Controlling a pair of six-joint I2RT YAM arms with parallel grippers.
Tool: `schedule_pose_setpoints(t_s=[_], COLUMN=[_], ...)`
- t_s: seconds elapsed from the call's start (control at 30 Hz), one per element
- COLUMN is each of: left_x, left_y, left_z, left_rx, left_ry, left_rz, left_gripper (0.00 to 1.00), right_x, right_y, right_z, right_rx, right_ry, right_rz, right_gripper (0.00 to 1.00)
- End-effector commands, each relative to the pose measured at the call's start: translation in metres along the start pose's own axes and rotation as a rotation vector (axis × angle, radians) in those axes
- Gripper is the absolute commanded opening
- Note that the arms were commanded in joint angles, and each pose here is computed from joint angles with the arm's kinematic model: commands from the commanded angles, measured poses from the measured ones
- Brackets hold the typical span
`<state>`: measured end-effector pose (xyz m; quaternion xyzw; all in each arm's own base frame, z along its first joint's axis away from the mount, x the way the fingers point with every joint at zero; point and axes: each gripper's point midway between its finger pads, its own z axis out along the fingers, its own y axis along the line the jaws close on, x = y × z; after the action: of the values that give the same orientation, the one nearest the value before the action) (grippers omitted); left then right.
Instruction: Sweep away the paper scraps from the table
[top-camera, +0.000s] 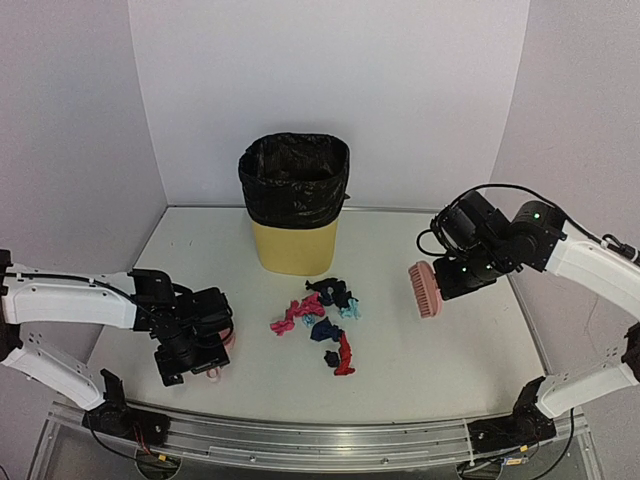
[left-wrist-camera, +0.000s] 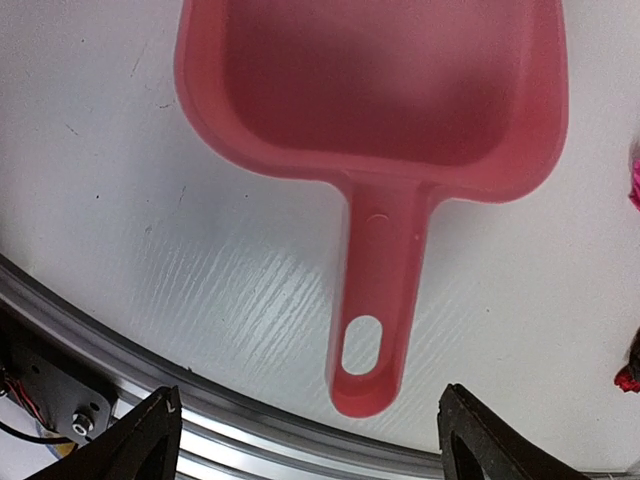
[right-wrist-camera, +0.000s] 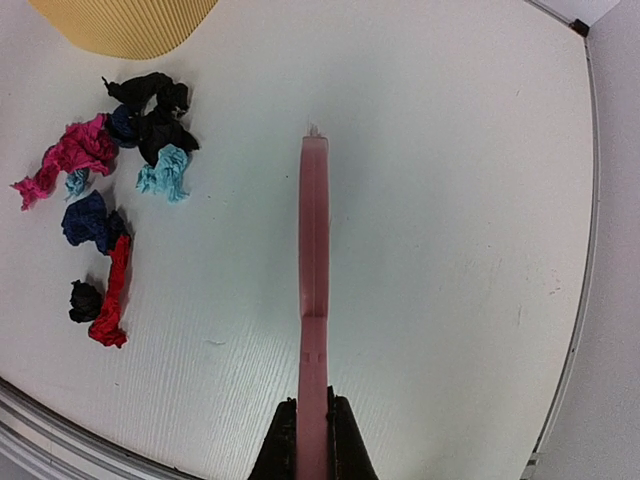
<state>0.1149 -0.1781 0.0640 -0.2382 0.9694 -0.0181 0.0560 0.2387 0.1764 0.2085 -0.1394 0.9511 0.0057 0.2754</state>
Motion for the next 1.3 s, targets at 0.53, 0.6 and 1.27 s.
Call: schedule_pose_setpoints(t_s=[0.53, 0.6, 1.27], left_x=[-0.025, -0.028, -0.031], left_y=[-0.019, -0.018, -0.026], left_z=[0.028, 0.031, 0.05], left_rx=[0.153, 0.146, 0.137], left_ry=[-0.097, -0.098, -0.069], left_rz=[-0.047, -0.053, -0.007], left_gripper=[0.73, 0.69, 0.29], right_x=[-0.007, -0.007, -0.01], right_y=[0.014, 0.014, 0.016], right_z=[-0.006, -0.006, 0.002], right_rx=[-0.085, -0.081, -0.062], right_ry=[-0.018, -0.019, -0.004], right_rz=[0.009, 0.008, -0.009], right_gripper=[0.0, 0.0, 0.0])
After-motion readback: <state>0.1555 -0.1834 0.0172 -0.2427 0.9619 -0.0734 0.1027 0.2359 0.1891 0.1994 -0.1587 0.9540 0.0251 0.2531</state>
